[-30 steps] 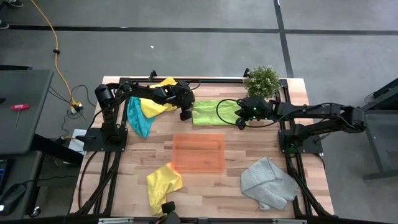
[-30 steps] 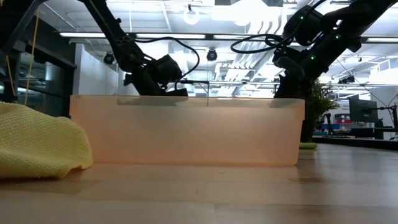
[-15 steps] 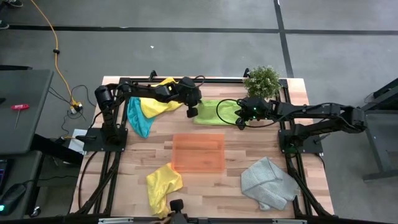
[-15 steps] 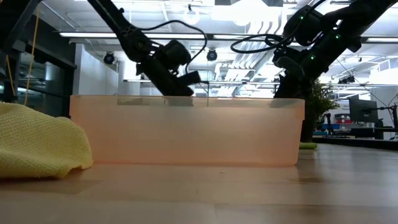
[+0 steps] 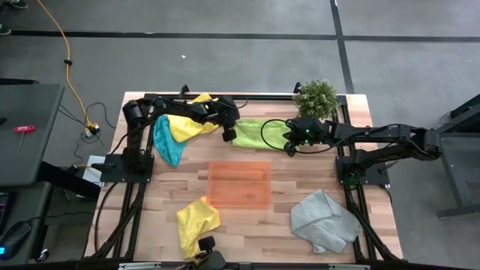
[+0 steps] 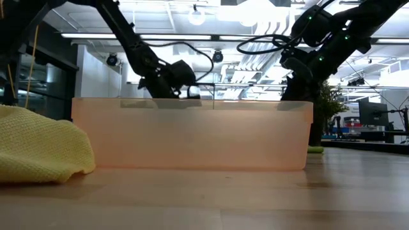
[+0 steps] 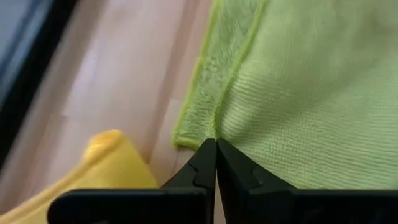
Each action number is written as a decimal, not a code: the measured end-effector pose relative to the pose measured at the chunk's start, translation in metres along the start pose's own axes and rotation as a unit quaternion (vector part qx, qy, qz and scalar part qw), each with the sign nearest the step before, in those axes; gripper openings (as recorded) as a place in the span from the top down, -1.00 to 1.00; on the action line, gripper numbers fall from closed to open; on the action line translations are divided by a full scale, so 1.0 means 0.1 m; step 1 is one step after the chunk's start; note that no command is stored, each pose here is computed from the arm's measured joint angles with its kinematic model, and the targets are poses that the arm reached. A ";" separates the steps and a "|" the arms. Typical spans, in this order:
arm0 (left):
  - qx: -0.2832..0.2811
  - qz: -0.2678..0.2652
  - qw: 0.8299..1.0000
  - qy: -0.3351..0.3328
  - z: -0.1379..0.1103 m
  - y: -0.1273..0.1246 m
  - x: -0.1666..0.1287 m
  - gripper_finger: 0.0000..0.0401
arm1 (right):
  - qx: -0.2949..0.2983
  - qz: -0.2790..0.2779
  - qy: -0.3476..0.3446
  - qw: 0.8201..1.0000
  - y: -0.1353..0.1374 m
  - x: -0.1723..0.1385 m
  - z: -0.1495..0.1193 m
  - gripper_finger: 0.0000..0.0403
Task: Fold microfiber towels
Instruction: Fold the green towel
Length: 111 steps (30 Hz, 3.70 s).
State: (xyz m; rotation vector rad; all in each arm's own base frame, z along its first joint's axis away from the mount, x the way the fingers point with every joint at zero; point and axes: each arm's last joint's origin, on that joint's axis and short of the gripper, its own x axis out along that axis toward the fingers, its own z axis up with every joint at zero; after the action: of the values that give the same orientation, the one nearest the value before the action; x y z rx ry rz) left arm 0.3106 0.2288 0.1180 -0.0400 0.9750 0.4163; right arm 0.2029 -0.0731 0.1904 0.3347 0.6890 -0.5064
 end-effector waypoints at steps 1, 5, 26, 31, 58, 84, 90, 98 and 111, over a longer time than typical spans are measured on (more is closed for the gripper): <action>0.006 0.011 1.000 0.002 0.01 -0.02 0.01 1.00 | 0.001 0.000 -0.001 1.000 0.00 0.00 0.00 1.00; 0.010 0.018 1.000 -0.001 0.03 -0.06 0.01 1.00 | 0.015 -0.020 -0.004 1.000 -0.01 0.00 0.00 1.00; -0.001 0.027 0.999 0.017 0.01 -0.07 0.00 1.00 | 0.098 -0.151 0.140 0.974 -0.30 0.48 -0.33 0.97; -0.001 0.026 0.999 0.027 0.00 -0.08 0.00 1.00 | 0.096 -0.116 0.143 0.978 -0.13 0.62 -0.39 0.99; 0.007 0.032 0.996 0.080 -0.08 -0.13 -0.04 1.00 | 0.028 -0.111 0.114 0.987 0.31 -0.01 -0.46 1.00; 0.002 0.032 0.997 0.076 -0.08 -0.13 -0.03 1.00 | 0.240 0.060 0.017 0.969 -0.23 0.17 -0.92 -0.06; 0.002 0.032 0.997 0.076 -0.08 -0.13 -0.03 1.00 | 0.259 0.086 -0.025 0.962 -0.22 0.17 -0.89 -0.04; 0.001 0.032 0.997 0.075 -0.08 -0.13 -0.03 1.00 | 0.313 0.072 0.004 0.947 -0.23 0.18 -0.93 -0.04; -0.003 0.034 0.997 0.072 -0.07 -0.13 -0.03 1.00 | 0.349 0.077 0.009 0.934 -0.19 0.20 -0.94 -0.04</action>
State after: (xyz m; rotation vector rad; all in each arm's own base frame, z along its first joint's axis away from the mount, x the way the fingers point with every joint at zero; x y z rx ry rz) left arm 0.3082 0.2144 0.1146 -0.0425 1.1200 0.4833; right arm 0.1568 -0.0530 0.1063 1.0560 0.4743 -0.5873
